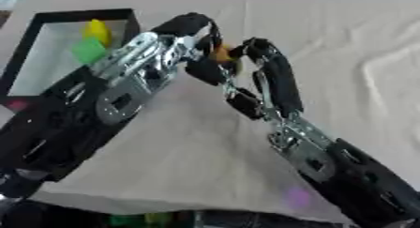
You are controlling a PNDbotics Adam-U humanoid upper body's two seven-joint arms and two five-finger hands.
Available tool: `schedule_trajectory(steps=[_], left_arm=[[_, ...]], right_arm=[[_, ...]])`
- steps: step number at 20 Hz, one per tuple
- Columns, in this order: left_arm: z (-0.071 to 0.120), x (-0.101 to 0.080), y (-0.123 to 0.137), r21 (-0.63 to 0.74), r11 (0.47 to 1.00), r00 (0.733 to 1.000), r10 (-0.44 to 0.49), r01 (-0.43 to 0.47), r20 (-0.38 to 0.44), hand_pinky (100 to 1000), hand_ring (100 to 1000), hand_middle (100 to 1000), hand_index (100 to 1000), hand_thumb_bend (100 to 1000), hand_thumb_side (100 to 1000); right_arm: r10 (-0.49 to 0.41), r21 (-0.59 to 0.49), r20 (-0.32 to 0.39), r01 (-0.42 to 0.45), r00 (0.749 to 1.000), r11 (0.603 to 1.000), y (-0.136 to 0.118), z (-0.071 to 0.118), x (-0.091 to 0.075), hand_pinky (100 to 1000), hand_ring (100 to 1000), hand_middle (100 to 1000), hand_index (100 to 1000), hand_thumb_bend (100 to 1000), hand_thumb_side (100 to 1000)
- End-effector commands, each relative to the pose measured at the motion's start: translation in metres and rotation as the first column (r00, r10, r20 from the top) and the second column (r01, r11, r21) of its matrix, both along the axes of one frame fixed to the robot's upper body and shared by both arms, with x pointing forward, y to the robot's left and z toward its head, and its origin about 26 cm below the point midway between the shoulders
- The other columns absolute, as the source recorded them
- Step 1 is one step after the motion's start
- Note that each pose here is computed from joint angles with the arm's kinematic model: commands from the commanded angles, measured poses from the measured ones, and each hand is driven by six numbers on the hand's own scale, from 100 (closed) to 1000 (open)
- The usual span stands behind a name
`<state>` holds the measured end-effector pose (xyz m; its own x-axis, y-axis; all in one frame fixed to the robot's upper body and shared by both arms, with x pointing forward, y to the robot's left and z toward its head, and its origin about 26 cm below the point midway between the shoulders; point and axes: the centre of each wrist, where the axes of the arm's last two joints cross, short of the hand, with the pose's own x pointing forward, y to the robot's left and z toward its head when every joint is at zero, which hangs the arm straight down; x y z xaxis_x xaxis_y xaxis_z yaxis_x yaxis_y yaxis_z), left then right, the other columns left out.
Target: Pick up the objects with one hand, pass them to the other hand, and then place them into the box on the other side of the table.
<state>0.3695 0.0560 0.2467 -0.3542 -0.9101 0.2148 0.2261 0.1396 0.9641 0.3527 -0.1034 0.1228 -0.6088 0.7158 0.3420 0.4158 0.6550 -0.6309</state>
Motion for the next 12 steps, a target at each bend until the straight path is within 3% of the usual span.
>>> schedule_trajectory(steps=[1,5,12], left_arm=[[0.0053,0.0069,0.0106,0.014,0.996,0.994,0.084,-0.083,-0.068,694,687,476,333,128,172],[0.0047,0.0079,0.0108,0.014,0.997,0.995,0.081,-0.080,-0.054,679,671,467,332,213,173],[0.0042,0.0078,0.0100,0.006,0.997,0.997,0.081,-0.081,0.005,643,638,453,315,203,176]], right_arm=[[-0.002,0.005,0.049,0.001,0.999,1.000,-0.0024,0.0152,-0.0005,641,738,647,776,423,100],[0.010,0.002,0.057,-0.010,0.998,1.000,-0.0019,0.0169,-0.0018,645,740,650,778,420,100],[0.024,-0.010,0.070,-0.023,0.997,1.000,-0.0011,0.0172,-0.0033,653,748,668,794,437,100]])
